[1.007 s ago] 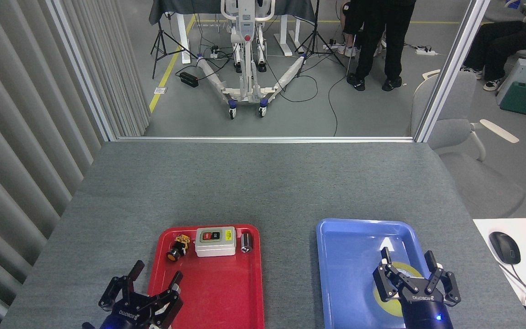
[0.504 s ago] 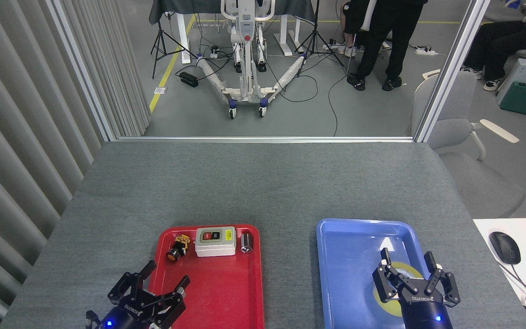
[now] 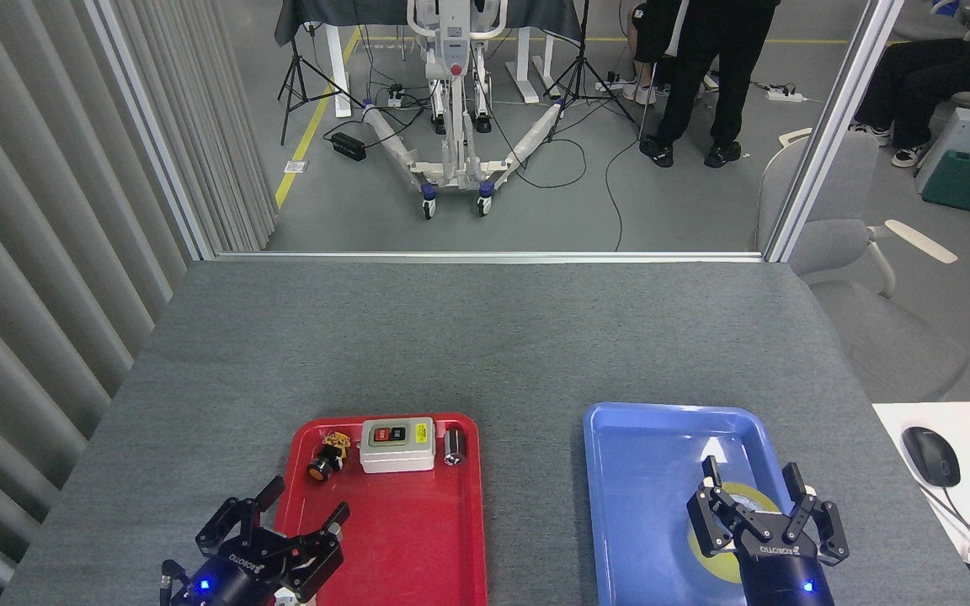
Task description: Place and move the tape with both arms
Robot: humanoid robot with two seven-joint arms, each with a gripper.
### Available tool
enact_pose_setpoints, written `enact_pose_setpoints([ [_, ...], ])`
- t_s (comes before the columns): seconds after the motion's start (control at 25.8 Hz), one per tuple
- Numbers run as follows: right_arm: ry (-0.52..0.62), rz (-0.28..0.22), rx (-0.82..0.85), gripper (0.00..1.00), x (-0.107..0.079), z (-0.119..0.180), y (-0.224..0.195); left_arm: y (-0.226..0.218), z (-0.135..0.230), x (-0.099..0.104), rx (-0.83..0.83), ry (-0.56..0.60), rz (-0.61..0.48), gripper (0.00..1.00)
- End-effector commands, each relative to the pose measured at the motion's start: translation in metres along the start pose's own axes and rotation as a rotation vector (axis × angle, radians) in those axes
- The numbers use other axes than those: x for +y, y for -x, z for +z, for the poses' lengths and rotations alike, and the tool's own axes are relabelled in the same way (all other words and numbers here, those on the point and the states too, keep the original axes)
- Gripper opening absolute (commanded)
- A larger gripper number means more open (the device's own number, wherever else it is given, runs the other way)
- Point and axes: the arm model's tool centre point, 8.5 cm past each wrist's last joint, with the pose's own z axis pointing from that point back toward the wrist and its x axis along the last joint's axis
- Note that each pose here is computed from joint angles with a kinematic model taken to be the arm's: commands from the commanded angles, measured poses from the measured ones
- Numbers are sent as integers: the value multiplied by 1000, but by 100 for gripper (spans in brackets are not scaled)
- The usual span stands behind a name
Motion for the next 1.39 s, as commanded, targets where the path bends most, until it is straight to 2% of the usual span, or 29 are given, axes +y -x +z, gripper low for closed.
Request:
enact_pose_setpoints([
  [0.0, 1, -2, 0, 100, 0, 0, -1, 11, -1, -4, 176, 10, 29, 100],
  [0.08, 1, -2, 0, 100, 0, 0, -1, 8, 1, -7, 217, 16, 36, 100],
  [0.19, 1, -2, 0, 100, 0, 0, -1, 2, -1, 7, 205, -24, 26, 100],
  [0.35, 0, -3, 0, 100, 0, 0, -1, 0, -1, 9, 199, -29, 24, 100],
  [0.54, 0, -3, 0, 100, 0, 0, -1, -8, -1, 42, 166, -114, -12, 100],
  [0.77, 0, -5, 0, 100, 0, 0, -2, -4, 4, 31, 183, -83, -8, 100],
  [1.36, 0, -7, -1, 100, 1, 0, -2, -8, 5, 31, 166, -82, -9, 100],
])
